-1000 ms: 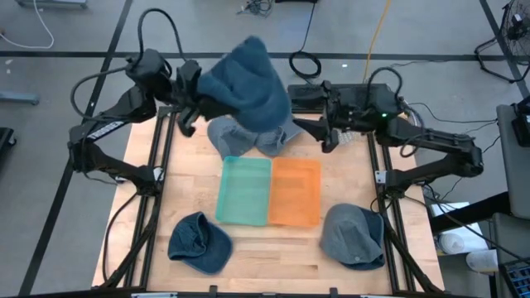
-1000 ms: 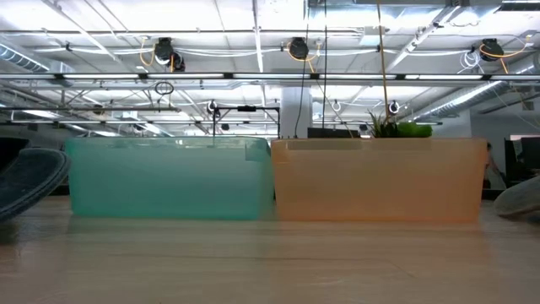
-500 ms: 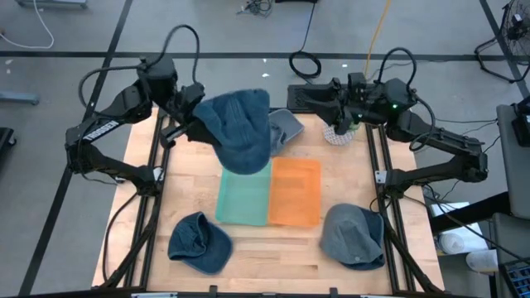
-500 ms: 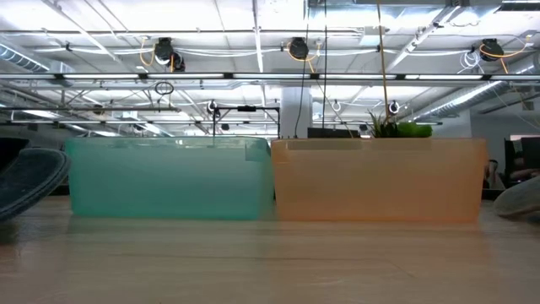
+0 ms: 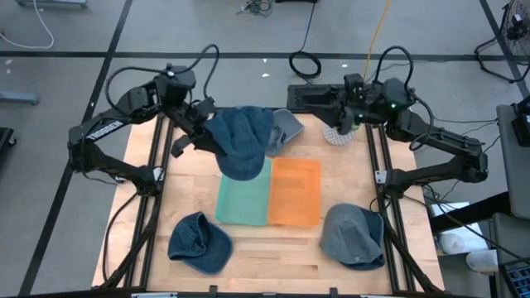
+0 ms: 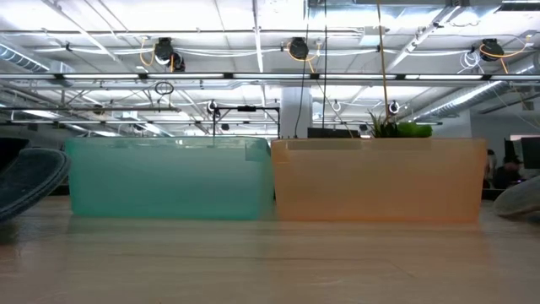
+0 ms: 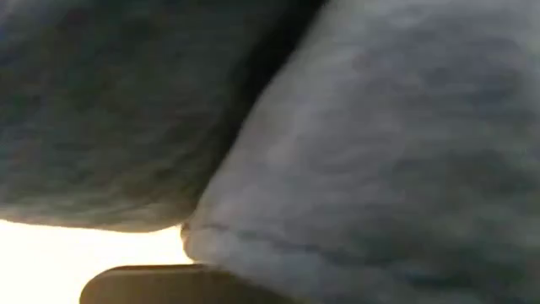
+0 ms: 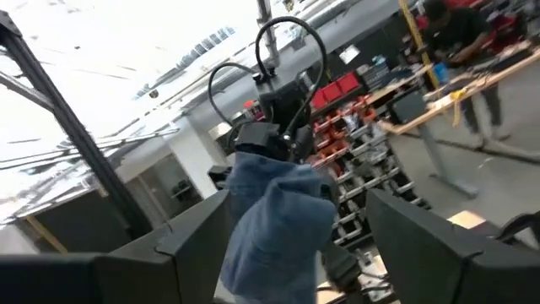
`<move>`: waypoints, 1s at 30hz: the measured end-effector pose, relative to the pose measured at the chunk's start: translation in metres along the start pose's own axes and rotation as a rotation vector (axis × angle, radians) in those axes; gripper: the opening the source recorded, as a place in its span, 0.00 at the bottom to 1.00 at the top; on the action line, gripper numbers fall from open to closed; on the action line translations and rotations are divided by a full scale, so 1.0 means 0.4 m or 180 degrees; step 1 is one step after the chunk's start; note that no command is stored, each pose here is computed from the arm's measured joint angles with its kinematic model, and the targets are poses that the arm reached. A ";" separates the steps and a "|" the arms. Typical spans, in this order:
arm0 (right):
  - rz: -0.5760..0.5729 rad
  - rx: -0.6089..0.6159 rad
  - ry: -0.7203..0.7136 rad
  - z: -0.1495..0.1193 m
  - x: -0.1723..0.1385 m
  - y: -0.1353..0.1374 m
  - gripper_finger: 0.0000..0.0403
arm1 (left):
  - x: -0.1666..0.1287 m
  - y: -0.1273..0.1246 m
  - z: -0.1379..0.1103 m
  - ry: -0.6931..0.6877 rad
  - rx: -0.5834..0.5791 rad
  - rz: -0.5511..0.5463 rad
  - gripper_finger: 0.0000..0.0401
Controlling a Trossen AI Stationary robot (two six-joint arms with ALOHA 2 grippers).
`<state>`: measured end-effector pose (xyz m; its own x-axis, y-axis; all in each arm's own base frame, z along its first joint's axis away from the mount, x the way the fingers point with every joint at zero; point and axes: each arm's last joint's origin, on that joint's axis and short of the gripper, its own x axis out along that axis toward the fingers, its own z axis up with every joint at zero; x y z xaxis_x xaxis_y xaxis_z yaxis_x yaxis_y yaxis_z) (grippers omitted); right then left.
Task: Pick & Place hat
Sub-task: Put the top blue cap into the orange bin
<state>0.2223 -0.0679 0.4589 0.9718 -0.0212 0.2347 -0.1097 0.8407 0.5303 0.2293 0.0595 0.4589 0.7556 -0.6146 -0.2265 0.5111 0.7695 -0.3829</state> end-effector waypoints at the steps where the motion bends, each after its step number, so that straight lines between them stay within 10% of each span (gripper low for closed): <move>1: 0.0021 0.0044 0.0025 0.001 -0.001 -0.002 0.66 | 0.007 -0.001 -0.001 0.0018 0.0042 -0.0018 0.02; 30: 0.0447 0.0527 0.1187 -0.103 0.118 -0.156 0.66 | 0.236 0.048 -0.082 0.0932 -0.0300 -0.0304 0.02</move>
<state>0.2836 -0.0991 0.4030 0.9506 0.3098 0.0193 -0.2486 0.7228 0.6448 0.2972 0.0104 0.4009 0.5490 -0.7177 -0.4284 0.5236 0.6948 -0.4930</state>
